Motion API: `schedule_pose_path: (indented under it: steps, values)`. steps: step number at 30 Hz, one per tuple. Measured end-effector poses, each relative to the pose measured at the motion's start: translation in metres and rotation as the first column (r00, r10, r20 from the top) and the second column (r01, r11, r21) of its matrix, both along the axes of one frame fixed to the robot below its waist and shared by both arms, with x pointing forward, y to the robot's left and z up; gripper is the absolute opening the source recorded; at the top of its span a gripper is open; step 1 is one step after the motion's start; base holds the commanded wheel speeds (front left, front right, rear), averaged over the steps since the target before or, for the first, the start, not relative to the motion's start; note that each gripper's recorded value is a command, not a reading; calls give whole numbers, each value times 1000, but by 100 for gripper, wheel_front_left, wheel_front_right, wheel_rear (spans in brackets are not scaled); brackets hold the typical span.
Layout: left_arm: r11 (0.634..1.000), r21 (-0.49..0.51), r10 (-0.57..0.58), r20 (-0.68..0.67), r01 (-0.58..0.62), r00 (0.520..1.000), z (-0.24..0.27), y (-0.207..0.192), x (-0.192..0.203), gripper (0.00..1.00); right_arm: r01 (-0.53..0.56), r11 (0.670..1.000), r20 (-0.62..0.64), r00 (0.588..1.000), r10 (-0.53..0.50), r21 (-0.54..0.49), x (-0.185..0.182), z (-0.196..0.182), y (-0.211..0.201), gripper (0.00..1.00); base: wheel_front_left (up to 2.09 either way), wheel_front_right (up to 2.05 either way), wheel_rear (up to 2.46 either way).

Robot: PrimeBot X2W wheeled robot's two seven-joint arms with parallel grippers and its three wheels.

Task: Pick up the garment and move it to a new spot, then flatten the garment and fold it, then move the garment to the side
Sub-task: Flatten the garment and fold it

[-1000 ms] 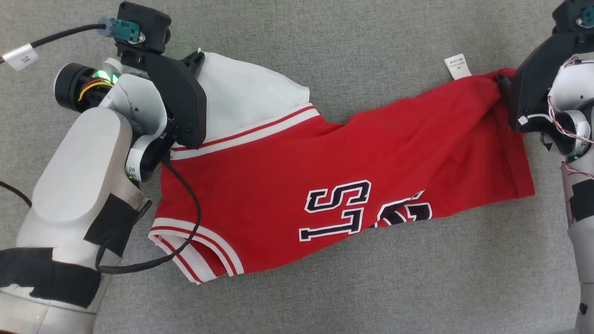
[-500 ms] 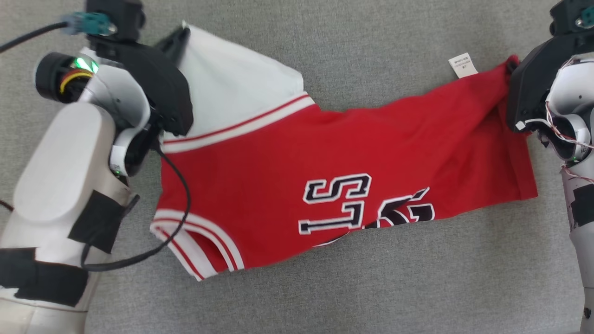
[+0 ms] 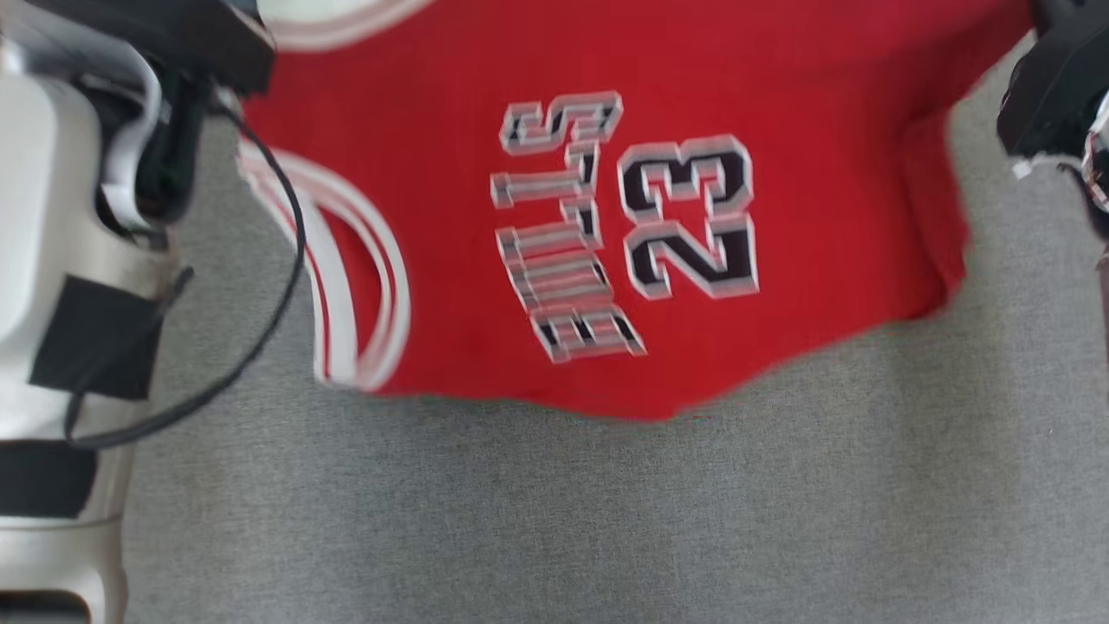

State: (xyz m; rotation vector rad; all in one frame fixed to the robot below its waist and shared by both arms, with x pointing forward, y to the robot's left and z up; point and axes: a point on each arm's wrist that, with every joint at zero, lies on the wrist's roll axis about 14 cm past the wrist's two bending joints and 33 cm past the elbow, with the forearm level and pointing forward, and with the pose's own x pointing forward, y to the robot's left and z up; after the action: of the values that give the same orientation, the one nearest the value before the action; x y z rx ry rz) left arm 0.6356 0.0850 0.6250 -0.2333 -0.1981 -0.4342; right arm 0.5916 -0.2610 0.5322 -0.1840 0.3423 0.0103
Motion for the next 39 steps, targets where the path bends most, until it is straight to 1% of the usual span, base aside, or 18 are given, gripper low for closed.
schedule_pose_path:
  steps: [3, 8, 13, 15, 19, 20, 22, 25, 28, 31, 35, 39]
  values:
    - [999, -52, 21, 120, -15, 993, 47, 7, -6, 0, -19, 1000, 124, 992, 20, -6, 5, 36, 3, 0, 0, 0, 0]
    - [992, -126, 46, 283, -11, 958, 115, 14, -19, 0, -51, 998, 299, 953, 56, -24, 8, 92, 10, 0, 0, 0, 0]
    - [985, -173, 71, 403, 0, 913, 165, 20, -31, 0, -87, 996, 452, 888, 86, -18, 8, 144, 18, 0, 0, 0, 0]
    - [982, -187, 80, 447, 6, 891, 185, 22, -37, 0, -89, 995, 490, 866, 96, -38, 5, 160, 17, 0, 0, 0, 0]
    - [976, -214, 93, 520, 25, 849, 220, 24, -49, 0, -80, 995, 589, 802, 98, -57, -3, 197, 10, 0, 0, 0, 0]
    - [974, -224, 95, 527, 31, 845, 226, 25, -51, 0, -77, 995, 603, 792, 97, -59, -5, 202, 9, 0, 0, 0, 0]
    - [972, -231, 93, 537, 40, 838, 234, 24, -54, 0, -67, 996, 612, 786, 89, -59, -8, 207, 5, 0, 0, 0, 0]
    - [972, -229, 82, 524, 47, 848, 234, 20, -50, 0, -60, 997, 603, 794, 75, -45, -7, 206, 0, 0, 0, 0, 0]
    - [973, -224, 70, 495, 49, 866, 225, 17, -39, 0, -66, 997, 576, 815, 71, -29, 1, 196, 1, 0, 0, 0, 0]
    - [981, -186, 42, 466, 52, 884, 210, 10, -25, 0, -90, 996, 546, 835, 74, 3, 13, 182, 8, 0, 0, 0, 0]
    - [996, -88, 26, 458, 16, 888, 192, 7, -4, 0, -119, 993, 504, 859, 89, 27, 33, 161, 18, 0, 0, 0, 0]
    - [999, 53, -15, 416, -8, 909, 155, -1, 23, 0, -141, 988, 527, 845, 90, 57, 53, 146, 27, 0, 0, 0, 0]
